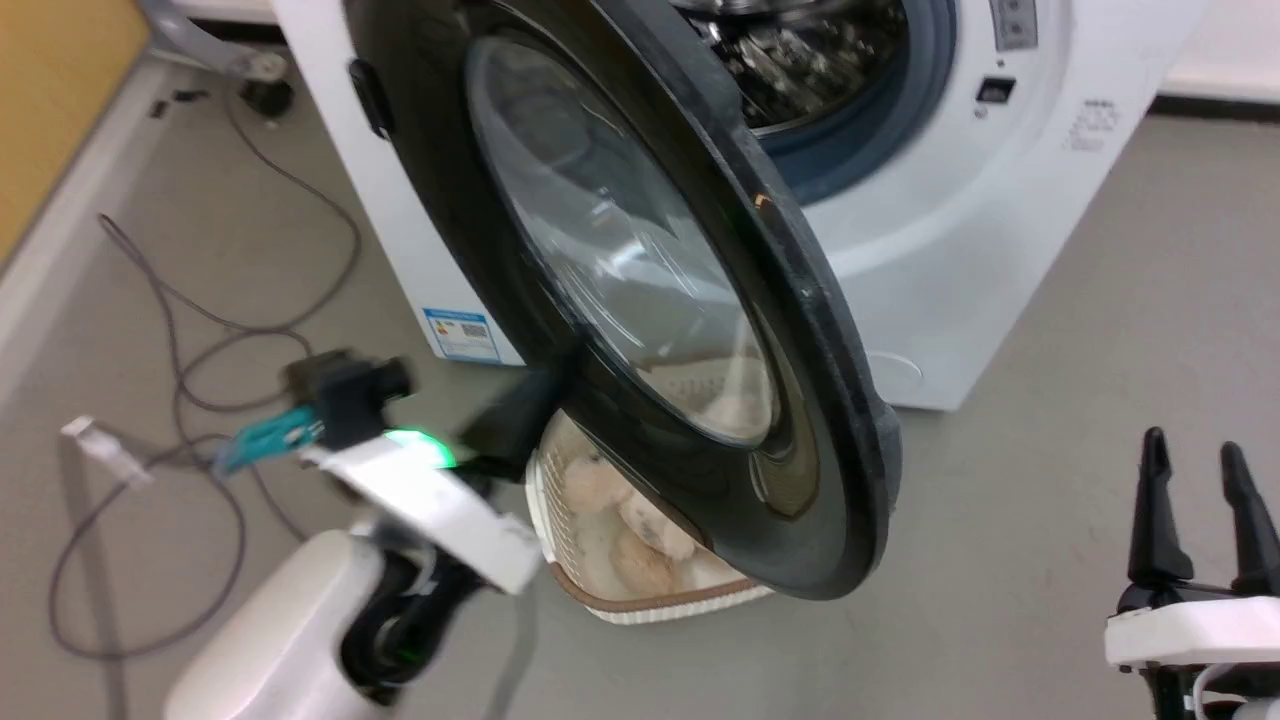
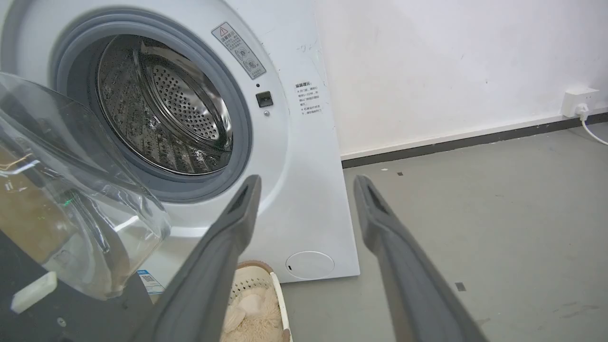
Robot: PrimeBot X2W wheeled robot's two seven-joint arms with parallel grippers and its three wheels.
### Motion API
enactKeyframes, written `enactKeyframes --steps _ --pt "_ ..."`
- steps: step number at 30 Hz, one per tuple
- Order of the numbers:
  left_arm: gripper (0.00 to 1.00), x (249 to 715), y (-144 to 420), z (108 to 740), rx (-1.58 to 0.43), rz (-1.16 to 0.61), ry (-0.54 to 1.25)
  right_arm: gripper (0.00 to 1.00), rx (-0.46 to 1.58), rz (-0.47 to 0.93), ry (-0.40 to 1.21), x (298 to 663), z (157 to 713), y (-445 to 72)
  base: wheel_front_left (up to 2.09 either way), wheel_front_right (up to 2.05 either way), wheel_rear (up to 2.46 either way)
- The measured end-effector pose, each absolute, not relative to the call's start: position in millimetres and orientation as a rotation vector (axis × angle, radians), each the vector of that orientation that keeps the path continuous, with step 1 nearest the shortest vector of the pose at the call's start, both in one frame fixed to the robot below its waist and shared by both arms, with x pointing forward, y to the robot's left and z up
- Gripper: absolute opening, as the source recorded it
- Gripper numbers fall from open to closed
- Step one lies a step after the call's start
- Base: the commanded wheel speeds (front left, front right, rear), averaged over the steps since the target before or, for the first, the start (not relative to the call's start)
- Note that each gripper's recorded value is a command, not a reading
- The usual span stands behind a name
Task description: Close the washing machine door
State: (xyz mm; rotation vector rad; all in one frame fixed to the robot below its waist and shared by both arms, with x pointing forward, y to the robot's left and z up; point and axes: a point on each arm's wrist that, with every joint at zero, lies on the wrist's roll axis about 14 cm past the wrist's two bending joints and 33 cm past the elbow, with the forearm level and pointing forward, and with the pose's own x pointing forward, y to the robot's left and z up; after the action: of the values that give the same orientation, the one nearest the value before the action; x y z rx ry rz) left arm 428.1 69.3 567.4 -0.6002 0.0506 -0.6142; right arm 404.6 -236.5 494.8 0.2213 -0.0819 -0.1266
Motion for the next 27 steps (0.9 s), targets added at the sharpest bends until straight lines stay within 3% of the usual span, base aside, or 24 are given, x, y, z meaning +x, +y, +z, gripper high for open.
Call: enactKeyframes --steps 7,13,15,27 --pt "0.00 442 149 577 -0.130 -0.296 -0.166 1.00 0.224 -0.097 -0.171 409 525 -229 0.00 0.00 0.00" --pt "0.00 428 203 634 -0.006 -0.010 -0.388 1.00 0.174 -0.037 -0.271 417 561 -213 0.00 0.00 0.00" --pt "1.00 418 219 631 0.003 0.069 -0.392 1.00 0.169 -0.021 -0.316 420 576 -209 0.00 0.00 0.00" --pt "1.00 373 259 591 0.104 0.276 -0.309 1.00 0.197 0.141 -0.603 420 672 -161 0.00 0.00 0.00"
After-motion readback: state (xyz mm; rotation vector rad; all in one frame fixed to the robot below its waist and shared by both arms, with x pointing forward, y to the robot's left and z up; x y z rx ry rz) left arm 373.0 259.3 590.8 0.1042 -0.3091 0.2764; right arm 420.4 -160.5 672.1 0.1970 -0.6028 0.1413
